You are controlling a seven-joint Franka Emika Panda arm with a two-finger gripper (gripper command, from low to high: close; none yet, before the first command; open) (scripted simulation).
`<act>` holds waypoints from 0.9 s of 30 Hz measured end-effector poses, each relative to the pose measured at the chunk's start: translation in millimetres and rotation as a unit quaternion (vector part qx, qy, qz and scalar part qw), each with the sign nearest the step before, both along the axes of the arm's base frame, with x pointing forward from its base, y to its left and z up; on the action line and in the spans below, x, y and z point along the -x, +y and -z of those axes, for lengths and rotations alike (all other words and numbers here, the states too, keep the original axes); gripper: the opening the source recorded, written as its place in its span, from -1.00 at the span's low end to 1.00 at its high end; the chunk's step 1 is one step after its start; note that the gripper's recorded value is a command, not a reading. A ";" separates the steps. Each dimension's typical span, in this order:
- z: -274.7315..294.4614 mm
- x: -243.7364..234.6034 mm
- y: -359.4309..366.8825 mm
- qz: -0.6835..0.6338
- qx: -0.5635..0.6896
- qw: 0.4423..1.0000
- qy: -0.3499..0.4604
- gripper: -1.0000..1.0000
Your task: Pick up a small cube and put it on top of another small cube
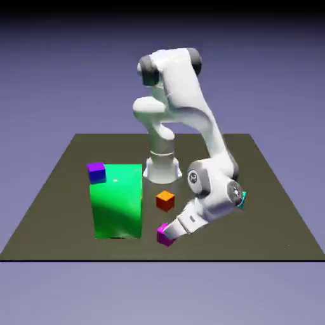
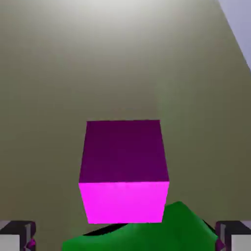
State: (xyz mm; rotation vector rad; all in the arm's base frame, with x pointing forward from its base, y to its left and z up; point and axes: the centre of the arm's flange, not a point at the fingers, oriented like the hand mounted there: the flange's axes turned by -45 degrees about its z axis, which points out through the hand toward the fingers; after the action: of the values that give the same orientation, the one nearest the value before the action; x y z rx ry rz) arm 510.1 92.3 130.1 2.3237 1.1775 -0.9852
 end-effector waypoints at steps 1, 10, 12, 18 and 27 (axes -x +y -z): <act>18.5 7.2 -9.8 0.000 0.000 1.000 0.000 0.00; -29.6 12.6 7.0 0.024 -0.009 1.000 0.002 -1.00; -39.4 32.0 3.5 0.047 -0.015 0.999 0.002 -1.00; -62.2 94.3 -9.0 0.119 -0.020 0.993 0.003 -1.00; -69.5 174.0 -30.3 0.207 -0.003 0.978 0.001 -1.00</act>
State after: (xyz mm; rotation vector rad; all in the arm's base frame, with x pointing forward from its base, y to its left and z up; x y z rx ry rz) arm 336.1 62.0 199.6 2.6322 0.7059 -1.1158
